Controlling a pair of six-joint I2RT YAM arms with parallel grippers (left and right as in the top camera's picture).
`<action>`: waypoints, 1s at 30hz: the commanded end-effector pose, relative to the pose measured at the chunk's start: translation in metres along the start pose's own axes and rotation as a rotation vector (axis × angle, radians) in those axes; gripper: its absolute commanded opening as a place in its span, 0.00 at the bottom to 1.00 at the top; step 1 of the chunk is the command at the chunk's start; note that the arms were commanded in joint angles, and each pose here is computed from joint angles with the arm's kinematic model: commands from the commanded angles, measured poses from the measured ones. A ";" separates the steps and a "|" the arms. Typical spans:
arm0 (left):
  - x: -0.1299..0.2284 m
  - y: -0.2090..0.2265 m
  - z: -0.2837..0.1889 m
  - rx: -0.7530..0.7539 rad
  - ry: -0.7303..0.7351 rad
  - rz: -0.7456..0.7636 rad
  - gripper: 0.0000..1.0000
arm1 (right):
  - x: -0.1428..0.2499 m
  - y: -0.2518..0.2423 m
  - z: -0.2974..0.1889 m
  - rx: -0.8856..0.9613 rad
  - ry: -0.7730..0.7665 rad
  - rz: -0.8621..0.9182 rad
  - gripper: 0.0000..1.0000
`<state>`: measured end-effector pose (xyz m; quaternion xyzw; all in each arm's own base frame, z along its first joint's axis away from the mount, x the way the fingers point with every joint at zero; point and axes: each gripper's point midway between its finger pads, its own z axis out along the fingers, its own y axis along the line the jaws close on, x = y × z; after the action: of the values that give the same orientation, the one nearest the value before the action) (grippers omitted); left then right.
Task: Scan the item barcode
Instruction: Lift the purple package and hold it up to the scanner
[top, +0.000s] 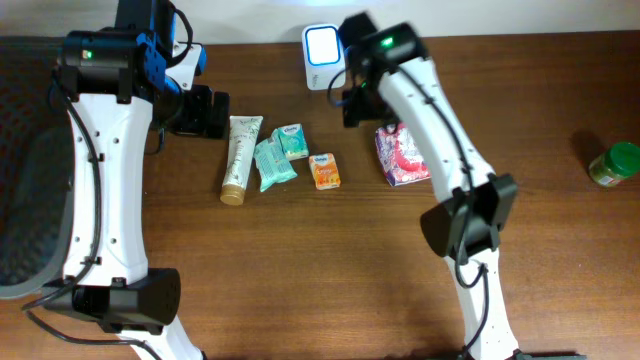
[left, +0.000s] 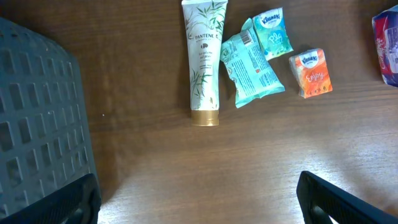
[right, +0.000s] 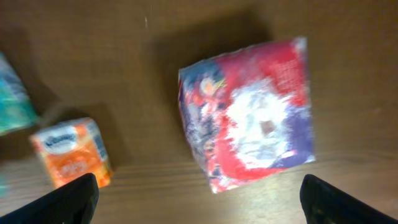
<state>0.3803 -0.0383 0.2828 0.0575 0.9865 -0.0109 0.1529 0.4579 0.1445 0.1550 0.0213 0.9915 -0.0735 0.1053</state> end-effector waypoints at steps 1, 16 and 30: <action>0.000 0.001 -0.004 -0.007 -0.009 0.012 0.99 | -0.018 -0.058 -0.031 -0.029 -0.041 0.080 0.98; 0.000 0.001 -0.004 -0.007 -0.009 0.012 0.99 | 0.059 -0.093 0.126 -0.815 0.331 0.084 0.61; 0.000 0.001 -0.004 -0.007 -0.009 0.012 0.99 | -0.114 0.052 -0.020 -1.195 -0.174 0.148 0.04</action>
<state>0.3805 -0.0383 0.2828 0.0574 0.9865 -0.0107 0.1532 0.5586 0.1572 0.1612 -0.0332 0.8637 0.4642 0.1936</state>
